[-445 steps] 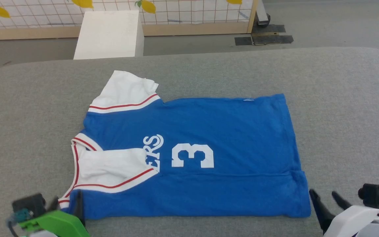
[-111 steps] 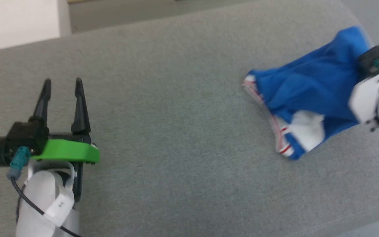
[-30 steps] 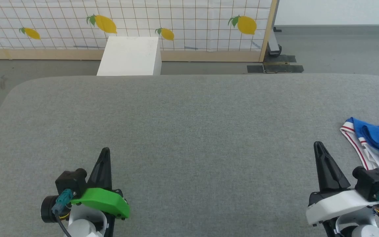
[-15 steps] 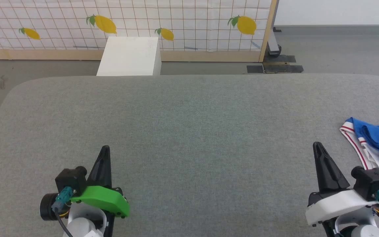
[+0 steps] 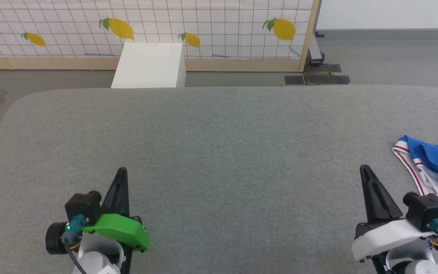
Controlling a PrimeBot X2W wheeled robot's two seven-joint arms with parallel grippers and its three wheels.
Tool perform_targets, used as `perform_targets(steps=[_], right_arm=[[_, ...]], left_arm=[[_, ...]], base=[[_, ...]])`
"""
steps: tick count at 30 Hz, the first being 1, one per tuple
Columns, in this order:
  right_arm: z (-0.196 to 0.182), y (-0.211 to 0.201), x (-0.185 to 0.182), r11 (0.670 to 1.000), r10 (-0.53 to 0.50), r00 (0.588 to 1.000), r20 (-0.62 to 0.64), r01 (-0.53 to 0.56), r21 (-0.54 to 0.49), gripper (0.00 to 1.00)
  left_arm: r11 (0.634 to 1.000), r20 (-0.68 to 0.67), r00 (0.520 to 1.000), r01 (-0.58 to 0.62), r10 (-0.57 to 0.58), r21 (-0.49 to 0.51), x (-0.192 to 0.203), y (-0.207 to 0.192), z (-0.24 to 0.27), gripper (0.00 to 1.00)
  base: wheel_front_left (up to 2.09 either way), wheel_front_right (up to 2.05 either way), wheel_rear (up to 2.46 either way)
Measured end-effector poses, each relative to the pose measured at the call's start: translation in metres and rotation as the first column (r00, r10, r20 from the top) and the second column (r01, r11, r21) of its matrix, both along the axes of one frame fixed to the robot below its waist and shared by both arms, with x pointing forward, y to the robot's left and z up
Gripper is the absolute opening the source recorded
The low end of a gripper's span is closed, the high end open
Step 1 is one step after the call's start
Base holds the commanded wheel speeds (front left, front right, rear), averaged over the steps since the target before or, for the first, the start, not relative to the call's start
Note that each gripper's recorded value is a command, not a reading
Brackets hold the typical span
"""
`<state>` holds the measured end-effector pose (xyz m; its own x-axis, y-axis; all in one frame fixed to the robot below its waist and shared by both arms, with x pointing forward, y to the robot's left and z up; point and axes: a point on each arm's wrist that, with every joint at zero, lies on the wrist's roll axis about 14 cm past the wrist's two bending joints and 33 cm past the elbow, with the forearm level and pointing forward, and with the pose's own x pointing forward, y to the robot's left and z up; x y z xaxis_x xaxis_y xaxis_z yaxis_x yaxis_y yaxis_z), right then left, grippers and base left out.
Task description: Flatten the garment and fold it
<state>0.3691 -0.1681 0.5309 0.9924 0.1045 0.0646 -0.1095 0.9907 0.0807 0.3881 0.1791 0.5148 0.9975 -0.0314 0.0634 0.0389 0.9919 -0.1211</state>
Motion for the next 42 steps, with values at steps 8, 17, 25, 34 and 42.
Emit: perform_targets(steps=[8, 17, 25, 34, 42], right_arm=[[-0.001, 0.0006, -0.0001, 1.0, 0.002, 1.0, -0.007, -0.002, -0.008, 0.0], [-0.0021, 0.0012, -0.0003, 1.0, 0.004, 1.0, -0.015, -0.004, -0.019, 0.0], [-0.003, 0.0019, -0.0004, 1.0, 0.006, 1.0, -0.021, -0.006, -0.029, 0.0], [-0.0035, 0.0026, -0.0006, 0.999, 0.007, 1.0, -0.024, -0.008, -0.039, 0.0], [-0.0048, 0.0033, -0.0008, 0.999, 0.009, 0.999, -0.033, -0.011, -0.051, 0.0]], left_arm=[[1.0, -0.007, 1.0, 0.003, -0.003, 0.022, -0.0015, -0.0009, -0.0003, 0.0], [0.999, -0.008, 1.0, 0.0, 0.001, 0.034, -0.0016, -0.0012, 0.0024, 0.0], [0.999, -0.016, 1.0, 0.0, 0.0, 0.047, -0.0035, -0.0017, 0.0025, 0.0], [0.998, -0.017, 1.0, 0.0, 0.001, 0.057, -0.0032, -0.0023, 0.0054, 0.0], [0.997, -0.025, 1.0, -0.001, 0.003, 0.08, -0.0047, -0.0029, 0.0056, 0.0]], base=[[0.0, 0.0, 0.0], [0.0, 0.0, 0.0], [0.0, 0.0, 0.0], [0.0, 0.0, 0.0], [0.0, 0.0, 0.0]])
